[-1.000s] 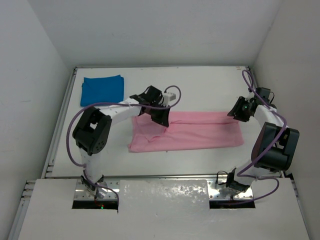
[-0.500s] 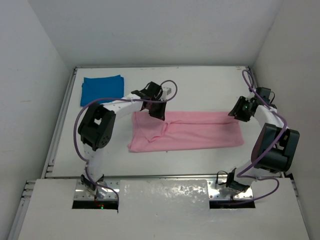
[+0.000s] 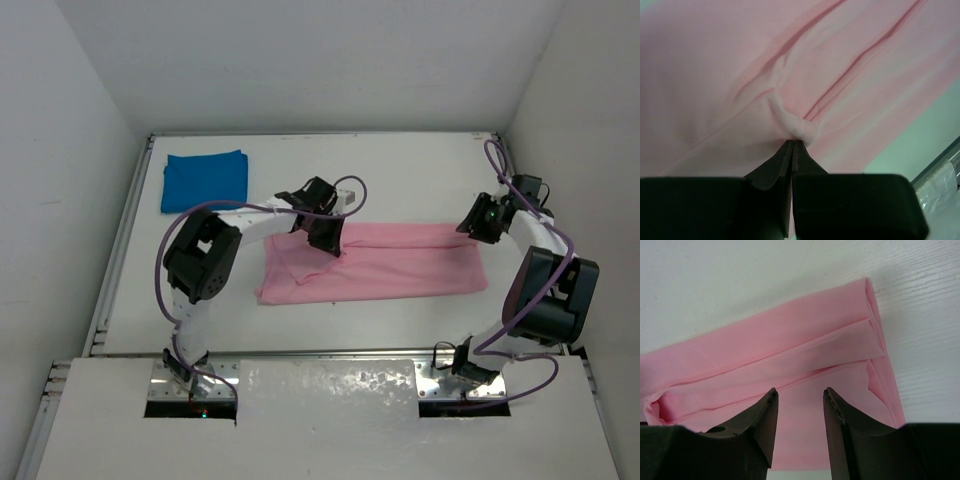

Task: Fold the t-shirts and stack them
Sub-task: Fold the other side of the tshirt into a rectangle, then rotate the tshirt 75 degrees

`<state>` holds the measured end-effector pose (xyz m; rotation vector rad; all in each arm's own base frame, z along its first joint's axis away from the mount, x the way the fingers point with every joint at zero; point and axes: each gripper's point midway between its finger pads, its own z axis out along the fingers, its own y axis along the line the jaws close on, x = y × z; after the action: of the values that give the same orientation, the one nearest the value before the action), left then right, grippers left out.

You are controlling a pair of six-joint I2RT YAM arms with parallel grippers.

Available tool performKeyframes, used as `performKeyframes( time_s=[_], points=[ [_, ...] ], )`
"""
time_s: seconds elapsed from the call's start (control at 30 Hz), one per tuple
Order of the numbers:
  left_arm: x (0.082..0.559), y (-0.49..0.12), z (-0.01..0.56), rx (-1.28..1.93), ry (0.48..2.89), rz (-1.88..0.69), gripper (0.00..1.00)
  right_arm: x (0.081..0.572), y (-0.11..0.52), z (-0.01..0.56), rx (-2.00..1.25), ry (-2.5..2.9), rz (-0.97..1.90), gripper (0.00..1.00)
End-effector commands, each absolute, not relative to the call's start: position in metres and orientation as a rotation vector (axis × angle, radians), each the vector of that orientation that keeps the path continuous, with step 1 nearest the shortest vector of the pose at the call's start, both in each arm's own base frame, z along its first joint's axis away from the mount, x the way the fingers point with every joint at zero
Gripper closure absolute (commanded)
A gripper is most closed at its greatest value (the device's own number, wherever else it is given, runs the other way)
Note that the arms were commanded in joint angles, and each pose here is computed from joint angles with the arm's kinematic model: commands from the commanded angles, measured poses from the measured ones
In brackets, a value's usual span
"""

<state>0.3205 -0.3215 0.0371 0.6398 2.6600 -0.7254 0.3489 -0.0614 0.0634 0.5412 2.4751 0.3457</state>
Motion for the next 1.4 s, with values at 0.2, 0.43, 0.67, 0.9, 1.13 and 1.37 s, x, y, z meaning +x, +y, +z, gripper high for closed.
performKeyframes(
  time_s=[0.2,0.43,0.67,0.9,1.13,1.37],
  points=[
    [0.307,-0.334,0.043,0.67,2.604,-0.8,1.0,0.355,-0.066,0.073,0.512,2.441,0.325,0.59],
    [0.311,-0.338,0.041,0.666,2.595,-0.809,1.0,0.352,-0.065,0.071,0.512,2.445,0.327,0.59],
    [0.347,-0.317,0.134,0.568,2.468,-0.667,0.99,0.352,-0.065,0.071,0.526,2.447,0.326,0.58],
    [0.372,-0.212,0.108,0.254,2.612,-0.37,0.71,0.348,-0.077,0.058,0.631,2.486,0.254,0.43],
    [0.387,-0.145,0.07,0.063,2.663,-0.224,0.64,0.367,-0.092,0.046,0.643,2.531,0.2,0.44],
    [0.389,-0.151,0.039,0.074,2.732,-0.245,0.64,0.383,-0.096,0.044,0.628,2.545,0.221,0.46]
  ],
)
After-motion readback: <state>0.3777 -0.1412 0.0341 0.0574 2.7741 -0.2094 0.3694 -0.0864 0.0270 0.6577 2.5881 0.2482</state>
